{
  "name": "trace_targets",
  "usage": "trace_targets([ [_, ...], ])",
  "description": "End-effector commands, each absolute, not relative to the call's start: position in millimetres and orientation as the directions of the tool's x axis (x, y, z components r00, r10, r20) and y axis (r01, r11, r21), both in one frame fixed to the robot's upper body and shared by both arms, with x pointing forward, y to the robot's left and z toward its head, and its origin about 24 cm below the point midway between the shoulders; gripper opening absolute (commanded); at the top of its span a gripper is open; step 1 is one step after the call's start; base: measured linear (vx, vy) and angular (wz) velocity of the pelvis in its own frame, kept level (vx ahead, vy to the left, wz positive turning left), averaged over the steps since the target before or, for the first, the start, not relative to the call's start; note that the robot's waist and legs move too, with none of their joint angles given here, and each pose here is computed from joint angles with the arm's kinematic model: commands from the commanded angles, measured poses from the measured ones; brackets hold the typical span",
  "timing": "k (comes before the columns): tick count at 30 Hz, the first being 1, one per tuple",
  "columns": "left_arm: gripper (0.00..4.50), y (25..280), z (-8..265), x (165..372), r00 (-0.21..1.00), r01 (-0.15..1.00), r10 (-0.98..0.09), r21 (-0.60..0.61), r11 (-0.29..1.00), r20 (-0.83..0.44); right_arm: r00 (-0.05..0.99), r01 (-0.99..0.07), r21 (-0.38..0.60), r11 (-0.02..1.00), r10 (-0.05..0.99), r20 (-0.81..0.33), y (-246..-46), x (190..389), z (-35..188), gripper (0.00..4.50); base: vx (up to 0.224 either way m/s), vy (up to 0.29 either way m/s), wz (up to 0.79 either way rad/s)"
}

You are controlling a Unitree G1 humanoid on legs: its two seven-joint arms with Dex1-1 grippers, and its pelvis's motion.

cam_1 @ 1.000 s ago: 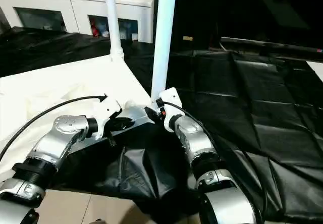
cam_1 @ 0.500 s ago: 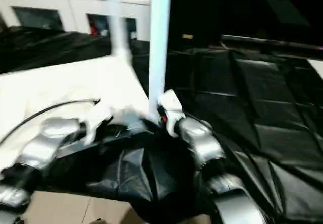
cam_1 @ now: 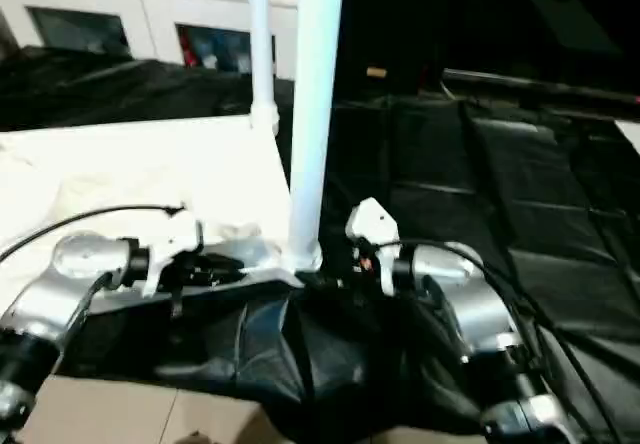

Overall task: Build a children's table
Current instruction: Rotate leg to tighten

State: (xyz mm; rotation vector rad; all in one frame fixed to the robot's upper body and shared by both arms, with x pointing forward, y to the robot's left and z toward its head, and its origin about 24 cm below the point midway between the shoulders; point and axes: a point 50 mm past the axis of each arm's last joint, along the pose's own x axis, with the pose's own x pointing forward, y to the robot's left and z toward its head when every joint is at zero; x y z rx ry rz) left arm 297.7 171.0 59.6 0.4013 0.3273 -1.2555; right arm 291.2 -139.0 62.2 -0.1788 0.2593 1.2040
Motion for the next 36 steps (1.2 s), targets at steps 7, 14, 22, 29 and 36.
trace_targets([
  [7, 1.05, 157, 73, 300, 0.305, 0.952, -0.882, 0.087, 0.293, -0.36, 0.357, -0.927, 0.001, 0.375, 0.883, -0.306, -149.3, 282.8, 65, 3.92, 0.0, 0.0, 0.0],
  [14, 1.44, 143, 63, 298, 0.268, 0.962, -0.873, 0.063, 0.266, -0.408, 0.369, -0.922, -0.006, 0.386, 0.876, -0.311, -143.9, 283.4, 63, 3.92, 0.0, 0.0, 0.0],
  [22, 1.71, 151, 54, 301, 0.3, 0.953, -0.806, 0.119, 0.28, -0.511, 0.378, -0.921, -0.033, 0.387, 0.873, -0.31, -135.4, 288.2, 65, 3.92, 0.0, 0.0, 0.0],
  [29, 1.71, 157, 54, 300, 0.312, 0.945, -0.801, 0.079, 0.317, -0.511, 0.368, -0.926, -0.033, 0.377, 0.877, -0.309, -131.9, 288.1, 65, 3.92, 0.0, 0.0, 0.0],
  [36, 1.25, 160, 54, 295, 0.254, 0.956, -0.814, 0.006, 0.294, -0.523, 0.358, -0.93, -0.039, 0.365, 0.878, -0.318, -129.3, 288.9, 64, 3.92, 0.0, 0.0, 0.0],
])
